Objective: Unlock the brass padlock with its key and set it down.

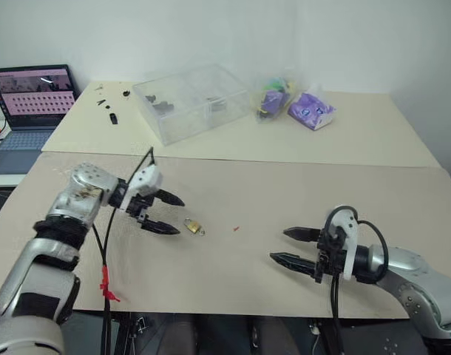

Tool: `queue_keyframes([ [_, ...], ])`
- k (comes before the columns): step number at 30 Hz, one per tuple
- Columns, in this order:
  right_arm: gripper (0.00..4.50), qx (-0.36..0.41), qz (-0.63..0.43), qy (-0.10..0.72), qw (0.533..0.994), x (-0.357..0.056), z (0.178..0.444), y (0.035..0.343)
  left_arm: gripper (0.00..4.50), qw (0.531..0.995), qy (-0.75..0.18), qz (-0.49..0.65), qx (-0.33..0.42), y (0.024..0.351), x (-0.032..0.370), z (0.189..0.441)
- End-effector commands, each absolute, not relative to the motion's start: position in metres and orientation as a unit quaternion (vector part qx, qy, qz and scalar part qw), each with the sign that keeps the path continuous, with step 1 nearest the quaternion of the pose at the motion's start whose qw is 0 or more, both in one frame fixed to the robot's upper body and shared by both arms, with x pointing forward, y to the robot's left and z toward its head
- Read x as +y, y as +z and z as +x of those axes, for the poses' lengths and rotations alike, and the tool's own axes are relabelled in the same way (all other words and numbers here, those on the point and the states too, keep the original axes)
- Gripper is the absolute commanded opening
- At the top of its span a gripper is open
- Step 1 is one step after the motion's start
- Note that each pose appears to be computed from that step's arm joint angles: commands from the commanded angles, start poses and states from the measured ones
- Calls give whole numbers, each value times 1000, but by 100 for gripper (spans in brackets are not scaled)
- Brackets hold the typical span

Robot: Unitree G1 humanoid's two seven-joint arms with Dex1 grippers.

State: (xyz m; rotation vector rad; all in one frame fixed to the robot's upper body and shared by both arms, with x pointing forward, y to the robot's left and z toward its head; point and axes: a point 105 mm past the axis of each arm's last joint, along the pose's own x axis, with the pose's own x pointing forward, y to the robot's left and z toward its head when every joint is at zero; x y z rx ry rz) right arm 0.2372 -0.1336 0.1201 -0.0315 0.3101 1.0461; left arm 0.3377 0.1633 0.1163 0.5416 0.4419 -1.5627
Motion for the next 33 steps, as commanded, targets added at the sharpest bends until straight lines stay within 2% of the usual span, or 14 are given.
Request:
queue_keyframes([
  [1, 449, 130, -30, 506, 852, -120, 232, 128, 450, 624, -703, 288, 183, 114, 154, 344],
  [13, 449, 118, -37, 447, 886, -124, 226, 133, 450, 584, -725, 320, 177, 90, 128, 349],
  [30, 449, 119, -53, 412, 902, -136, 238, 133, 450, 596, -728, 296, 166, 88, 114, 350],
  [33, 450, 119, -55, 411, 902, -137, 239, 133, 383, 598, -727, 295, 164, 89, 114, 351],
])
